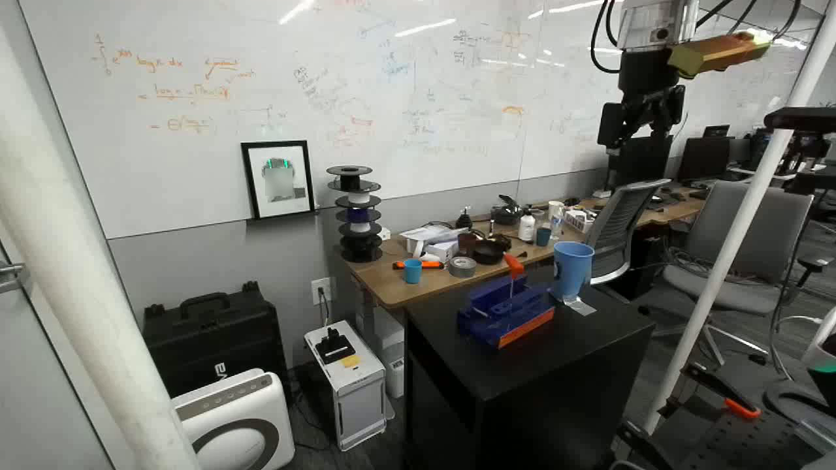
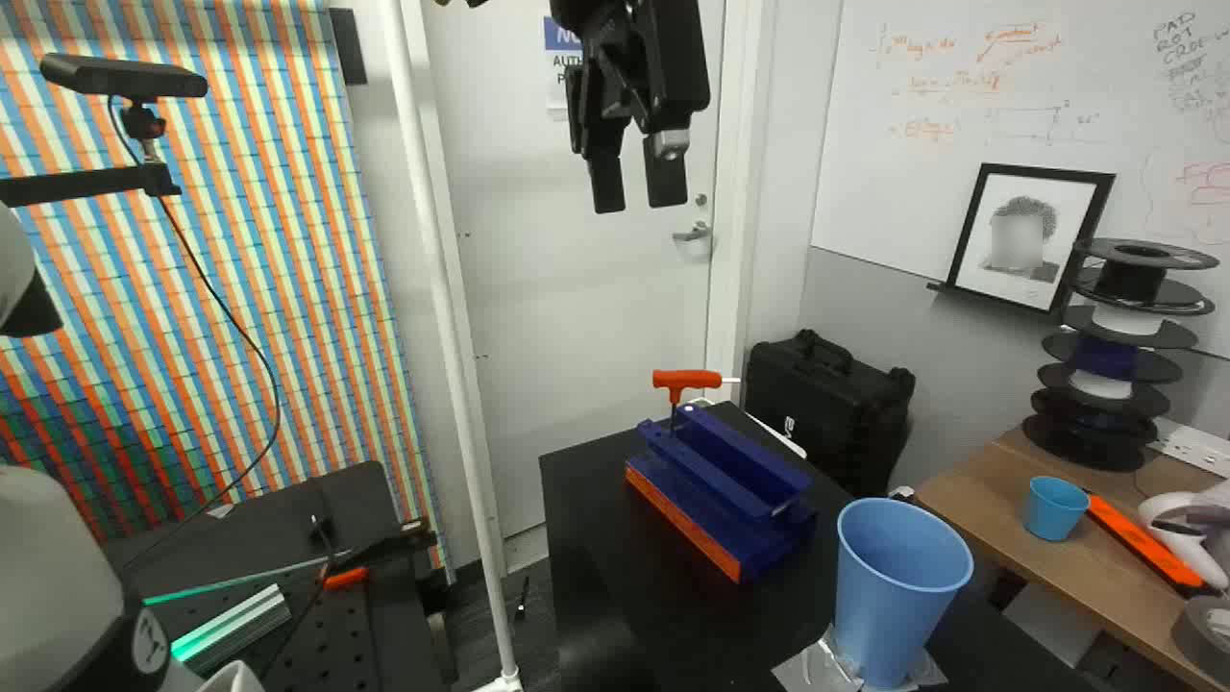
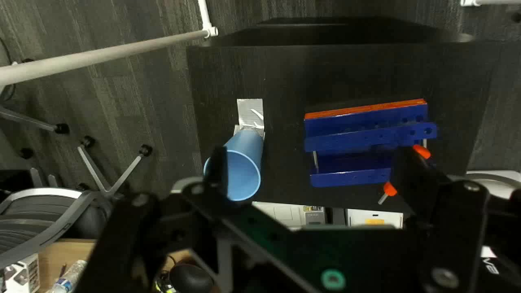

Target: Pick up the orange object and put it in the blue cup.

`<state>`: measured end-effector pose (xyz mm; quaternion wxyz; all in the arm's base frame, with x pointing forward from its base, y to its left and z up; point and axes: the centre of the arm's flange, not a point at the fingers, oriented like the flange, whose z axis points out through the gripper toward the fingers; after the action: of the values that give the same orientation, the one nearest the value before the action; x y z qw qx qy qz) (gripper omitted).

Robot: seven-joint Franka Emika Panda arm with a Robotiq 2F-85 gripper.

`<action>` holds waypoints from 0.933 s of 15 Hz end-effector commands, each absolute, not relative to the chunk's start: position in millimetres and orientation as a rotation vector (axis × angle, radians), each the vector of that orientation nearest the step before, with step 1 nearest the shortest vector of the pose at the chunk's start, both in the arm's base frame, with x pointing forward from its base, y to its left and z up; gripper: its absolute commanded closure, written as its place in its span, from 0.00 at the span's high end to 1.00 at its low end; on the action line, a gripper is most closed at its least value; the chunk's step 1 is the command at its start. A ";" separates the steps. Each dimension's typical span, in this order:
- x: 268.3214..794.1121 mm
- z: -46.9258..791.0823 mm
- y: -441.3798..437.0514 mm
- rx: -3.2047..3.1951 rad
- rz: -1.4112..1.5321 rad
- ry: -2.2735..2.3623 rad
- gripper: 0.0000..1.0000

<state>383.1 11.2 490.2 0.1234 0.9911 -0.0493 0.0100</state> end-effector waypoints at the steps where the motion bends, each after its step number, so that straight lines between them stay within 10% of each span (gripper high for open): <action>1: 383.9 492.6 11.4 2.891 0.038 -0.144 1.00; 14: 435.3 476.5 21.4 2.936 0.222 -0.103 1.00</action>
<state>395.0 13.7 493.3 0.1164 0.9915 -0.0436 0.0383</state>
